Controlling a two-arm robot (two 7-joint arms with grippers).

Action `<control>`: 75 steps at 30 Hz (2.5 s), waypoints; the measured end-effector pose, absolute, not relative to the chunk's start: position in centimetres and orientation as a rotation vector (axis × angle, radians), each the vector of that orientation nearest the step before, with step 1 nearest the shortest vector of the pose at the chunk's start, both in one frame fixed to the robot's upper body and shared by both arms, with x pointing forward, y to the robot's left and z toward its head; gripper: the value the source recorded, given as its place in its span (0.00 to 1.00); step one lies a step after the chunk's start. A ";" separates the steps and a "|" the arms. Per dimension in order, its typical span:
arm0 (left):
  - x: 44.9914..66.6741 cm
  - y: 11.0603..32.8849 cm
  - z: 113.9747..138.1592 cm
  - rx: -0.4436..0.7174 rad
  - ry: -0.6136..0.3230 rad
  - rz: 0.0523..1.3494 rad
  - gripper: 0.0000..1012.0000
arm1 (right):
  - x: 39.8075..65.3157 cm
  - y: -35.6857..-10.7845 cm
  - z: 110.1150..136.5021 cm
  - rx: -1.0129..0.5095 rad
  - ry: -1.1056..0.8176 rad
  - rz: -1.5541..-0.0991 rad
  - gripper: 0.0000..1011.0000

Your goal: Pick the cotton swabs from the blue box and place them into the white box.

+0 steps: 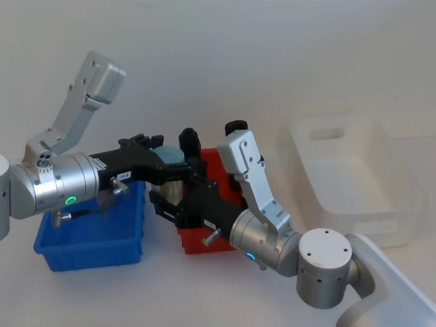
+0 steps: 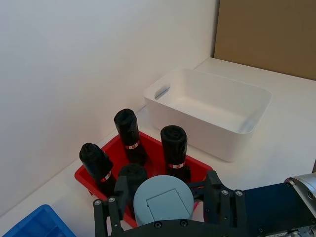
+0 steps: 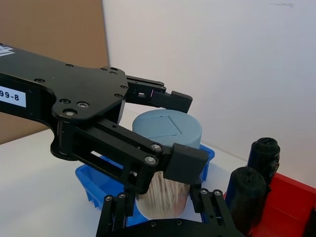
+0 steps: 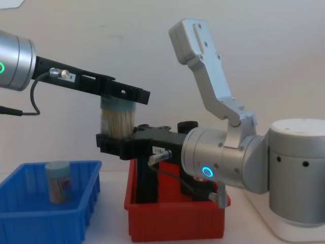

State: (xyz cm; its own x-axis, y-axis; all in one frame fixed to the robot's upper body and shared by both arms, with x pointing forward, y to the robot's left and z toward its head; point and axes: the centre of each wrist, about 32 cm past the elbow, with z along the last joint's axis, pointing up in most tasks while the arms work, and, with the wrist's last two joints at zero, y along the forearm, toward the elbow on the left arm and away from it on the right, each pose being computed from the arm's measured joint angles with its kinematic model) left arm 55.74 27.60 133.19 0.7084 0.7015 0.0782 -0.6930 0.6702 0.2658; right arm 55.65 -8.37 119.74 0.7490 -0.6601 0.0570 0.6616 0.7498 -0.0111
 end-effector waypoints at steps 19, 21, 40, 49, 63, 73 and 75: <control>55.7 27.6 133.2 0.287 0.032 0.785 0.99 | 55.0 -8.5 119.8 -0.037 -0.083 -0.824 0.63; 55.7 27.6 133.2 0.287 0.032 0.785 0.99 | 54.8 -8.6 119.8 -0.037 -0.088 -0.844 0.63; 55.7 27.6 133.2 0.287 0.032 0.785 0.99 | 52.2 -14.2 121.0 0.022 -0.159 -1.127 0.63; 55.7 27.6 133.2 0.286 0.032 0.785 0.99 | 51.3 -18.2 121.0 0.038 -0.149 -1.260 0.63; 55.7 27.6 133.2 0.287 0.032 0.785 0.99 | 52.9 -23.0 119.7 -0.016 -0.081 -1.404 0.63; 55.7 27.6 133.2 0.287 0.032 0.785 0.99 | 54.7 -24.1 118.8 -0.056 -0.037 -1.399 0.63; 55.7 27.6 133.2 0.287 0.032 0.785 0.99 | 55.2 -24.2 118.6 -0.065 -0.023 -1.395 0.63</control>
State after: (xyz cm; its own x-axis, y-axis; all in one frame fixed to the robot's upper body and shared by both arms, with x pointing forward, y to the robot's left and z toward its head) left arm 55.74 27.61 133.19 0.7087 0.7011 0.0780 -0.6926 0.6705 0.2660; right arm 55.17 -24.24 118.59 0.1754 -0.9830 0.0548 0.9842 0.1738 -0.0325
